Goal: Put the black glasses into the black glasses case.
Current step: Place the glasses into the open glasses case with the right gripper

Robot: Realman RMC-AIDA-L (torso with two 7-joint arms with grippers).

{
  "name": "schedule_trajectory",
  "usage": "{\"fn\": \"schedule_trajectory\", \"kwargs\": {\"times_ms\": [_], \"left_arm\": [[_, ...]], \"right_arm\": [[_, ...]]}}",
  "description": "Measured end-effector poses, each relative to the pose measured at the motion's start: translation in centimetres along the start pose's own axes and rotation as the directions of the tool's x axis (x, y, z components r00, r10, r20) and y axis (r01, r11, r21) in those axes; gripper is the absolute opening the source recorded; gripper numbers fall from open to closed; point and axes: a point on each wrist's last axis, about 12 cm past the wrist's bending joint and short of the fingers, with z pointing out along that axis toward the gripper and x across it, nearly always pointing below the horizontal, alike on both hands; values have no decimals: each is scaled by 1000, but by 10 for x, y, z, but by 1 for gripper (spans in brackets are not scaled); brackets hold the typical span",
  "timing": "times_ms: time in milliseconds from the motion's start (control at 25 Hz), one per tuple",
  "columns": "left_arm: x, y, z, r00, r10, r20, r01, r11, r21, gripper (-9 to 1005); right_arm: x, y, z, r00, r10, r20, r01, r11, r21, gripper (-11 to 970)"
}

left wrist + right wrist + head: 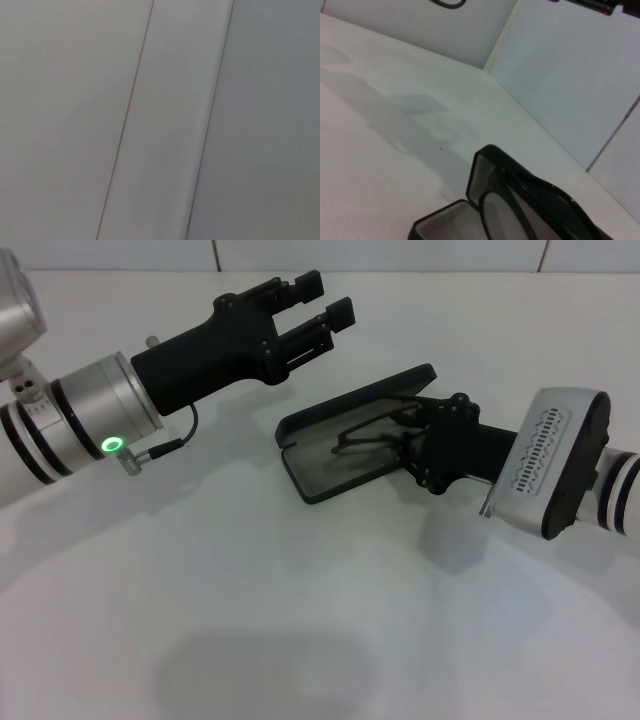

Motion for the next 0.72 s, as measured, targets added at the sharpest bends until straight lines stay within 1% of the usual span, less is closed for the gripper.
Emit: {"fn": "schedule_trajectory", "kwargs": {"times_ms": [120, 280, 520, 720], "left_arm": [[2, -1, 0, 1000, -10, 0, 10, 1000, -3, 594], [2, -1, 0, 1000, -16, 3, 16, 1000, -6, 594], [3, 0, -3, 1000, -18, 3, 18, 1000, -12, 593], [2, 0, -1, 1000, -15, 4, 15, 1000, -7, 592]], "right_arm": [[0, 0, 0, 1000, 3, -1, -3, 1000, 1, 297], [1, 4, 0, 1000, 3, -1, -3, 1000, -15, 325], [1, 10, -6, 999, 13, 34, -12, 999, -40, 450], [6, 6, -9, 997, 74, 10, -74, 997, -8, 555]]}}
